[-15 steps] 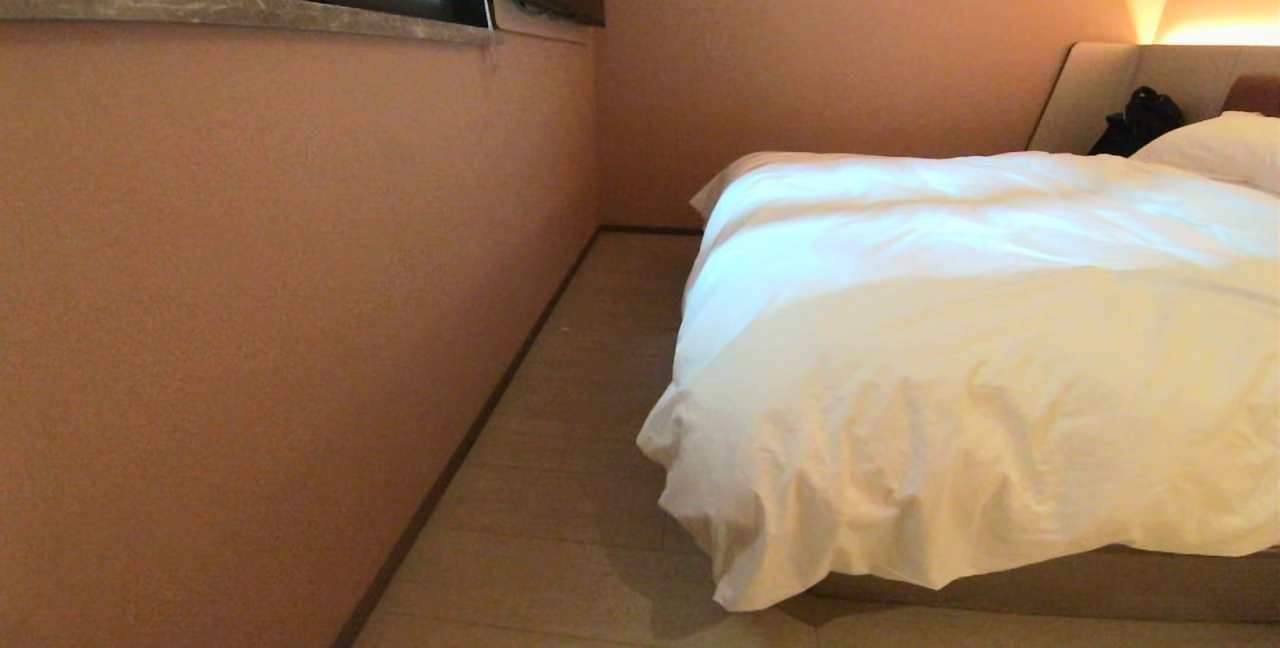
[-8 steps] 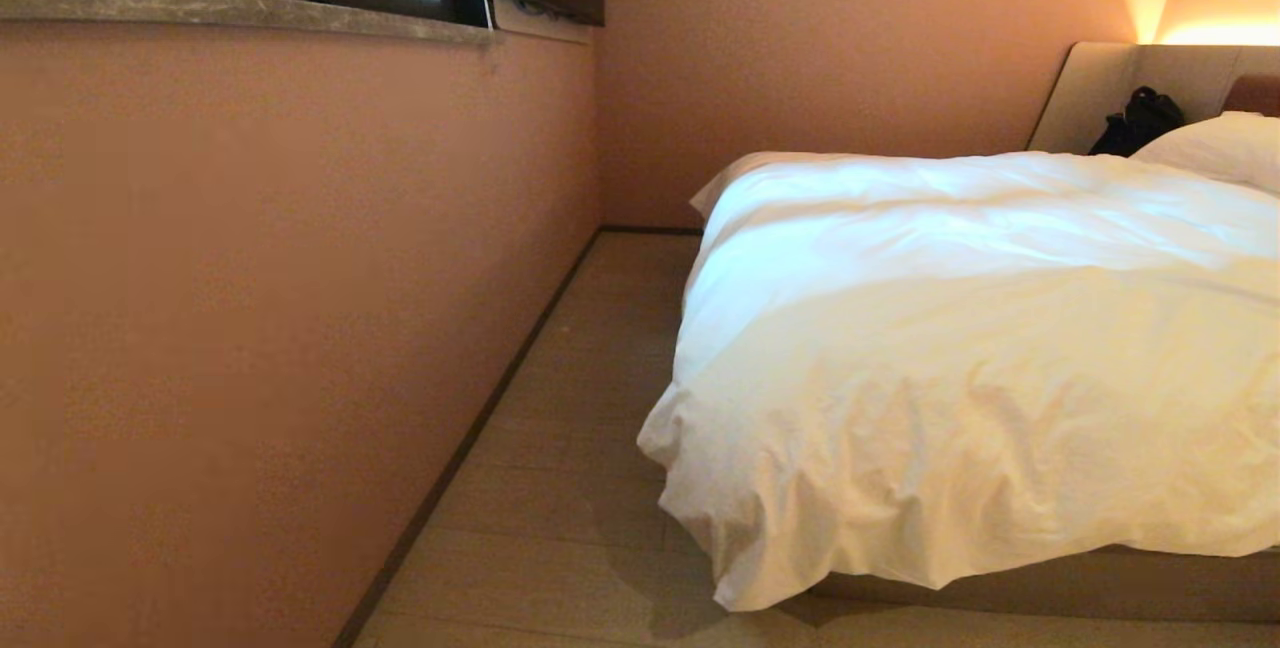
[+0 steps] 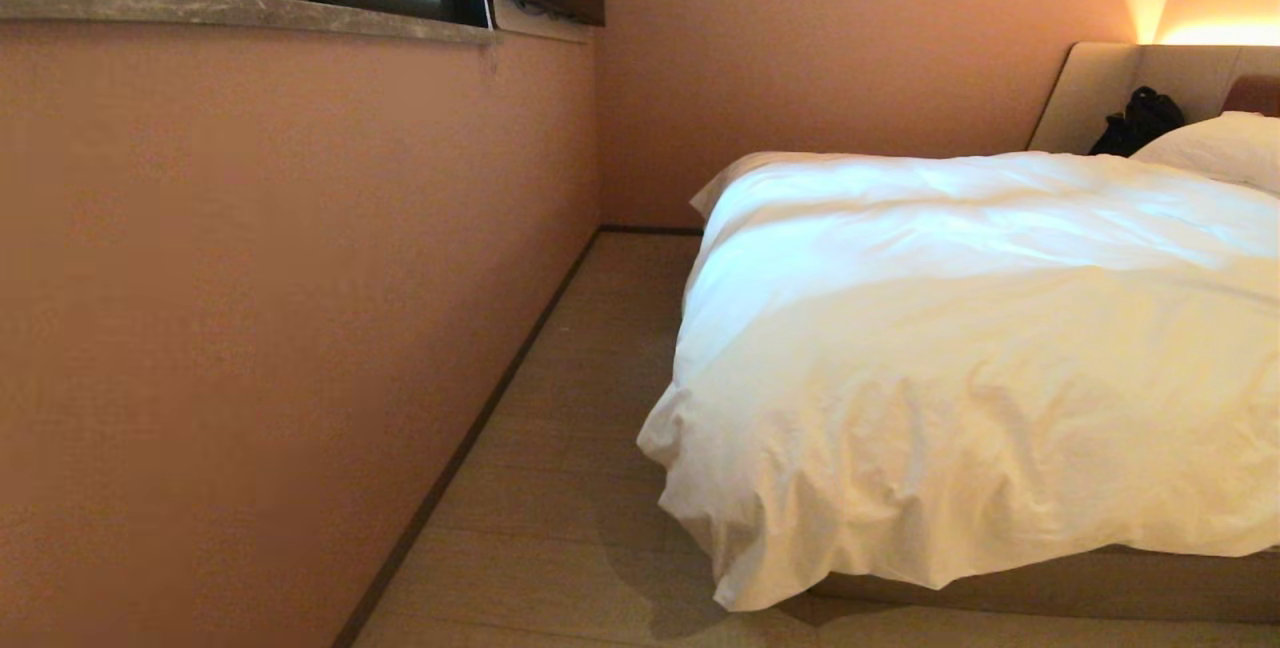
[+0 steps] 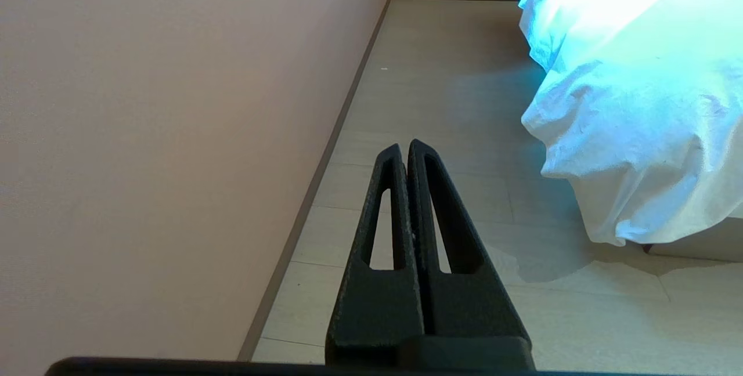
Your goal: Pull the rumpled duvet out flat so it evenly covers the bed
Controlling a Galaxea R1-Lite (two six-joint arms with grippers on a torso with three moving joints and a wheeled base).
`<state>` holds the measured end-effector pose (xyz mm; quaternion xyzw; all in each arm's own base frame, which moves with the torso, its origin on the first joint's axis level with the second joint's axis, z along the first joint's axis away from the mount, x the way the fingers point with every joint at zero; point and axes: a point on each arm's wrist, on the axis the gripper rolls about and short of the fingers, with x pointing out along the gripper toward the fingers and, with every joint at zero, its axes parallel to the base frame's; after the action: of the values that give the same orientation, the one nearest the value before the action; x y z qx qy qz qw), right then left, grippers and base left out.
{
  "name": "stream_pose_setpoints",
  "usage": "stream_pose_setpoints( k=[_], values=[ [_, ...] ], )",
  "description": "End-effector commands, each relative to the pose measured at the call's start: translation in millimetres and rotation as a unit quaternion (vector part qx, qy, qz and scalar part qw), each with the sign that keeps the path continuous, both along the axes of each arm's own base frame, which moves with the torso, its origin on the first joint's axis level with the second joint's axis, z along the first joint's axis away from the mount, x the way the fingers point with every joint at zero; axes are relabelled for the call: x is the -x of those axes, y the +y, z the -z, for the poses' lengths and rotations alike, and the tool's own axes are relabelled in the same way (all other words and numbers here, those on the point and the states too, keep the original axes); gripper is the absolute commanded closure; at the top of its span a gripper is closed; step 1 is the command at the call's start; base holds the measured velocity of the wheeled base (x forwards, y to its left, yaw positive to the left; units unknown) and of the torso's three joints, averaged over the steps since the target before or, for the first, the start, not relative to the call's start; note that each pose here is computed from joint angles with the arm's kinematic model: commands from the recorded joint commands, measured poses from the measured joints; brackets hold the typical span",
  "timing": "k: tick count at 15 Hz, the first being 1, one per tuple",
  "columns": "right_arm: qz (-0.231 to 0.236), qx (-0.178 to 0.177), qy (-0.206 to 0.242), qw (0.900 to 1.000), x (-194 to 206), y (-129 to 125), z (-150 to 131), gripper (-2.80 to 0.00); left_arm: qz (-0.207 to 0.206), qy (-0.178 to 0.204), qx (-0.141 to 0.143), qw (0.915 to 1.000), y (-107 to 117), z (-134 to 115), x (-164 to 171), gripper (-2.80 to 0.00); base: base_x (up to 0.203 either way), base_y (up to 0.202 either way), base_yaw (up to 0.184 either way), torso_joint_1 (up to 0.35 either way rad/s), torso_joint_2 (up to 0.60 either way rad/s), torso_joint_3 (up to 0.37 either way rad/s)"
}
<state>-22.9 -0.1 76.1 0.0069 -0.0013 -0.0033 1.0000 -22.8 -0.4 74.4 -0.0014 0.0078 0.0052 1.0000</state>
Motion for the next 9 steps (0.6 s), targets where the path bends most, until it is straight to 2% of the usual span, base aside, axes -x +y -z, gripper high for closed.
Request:
stream_pose_setpoints(
  k=[1,9],
  values=[
    [0.001,0.000,0.000,1.000,0.0,0.0,0.0,0.00,0.000,0.000,0.000,1.0000,0.0,0.1,0.0,0.00,0.000,0.000,0.000,0.000,0.00,0.000],
    [0.001,-0.001,0.000,1.000,0.0,0.0,0.0,0.00,0.000,0.000,0.000,1.0000,0.0,0.1,0.0,0.00,0.000,0.000,0.000,0.000,0.00,0.000]
  ],
)
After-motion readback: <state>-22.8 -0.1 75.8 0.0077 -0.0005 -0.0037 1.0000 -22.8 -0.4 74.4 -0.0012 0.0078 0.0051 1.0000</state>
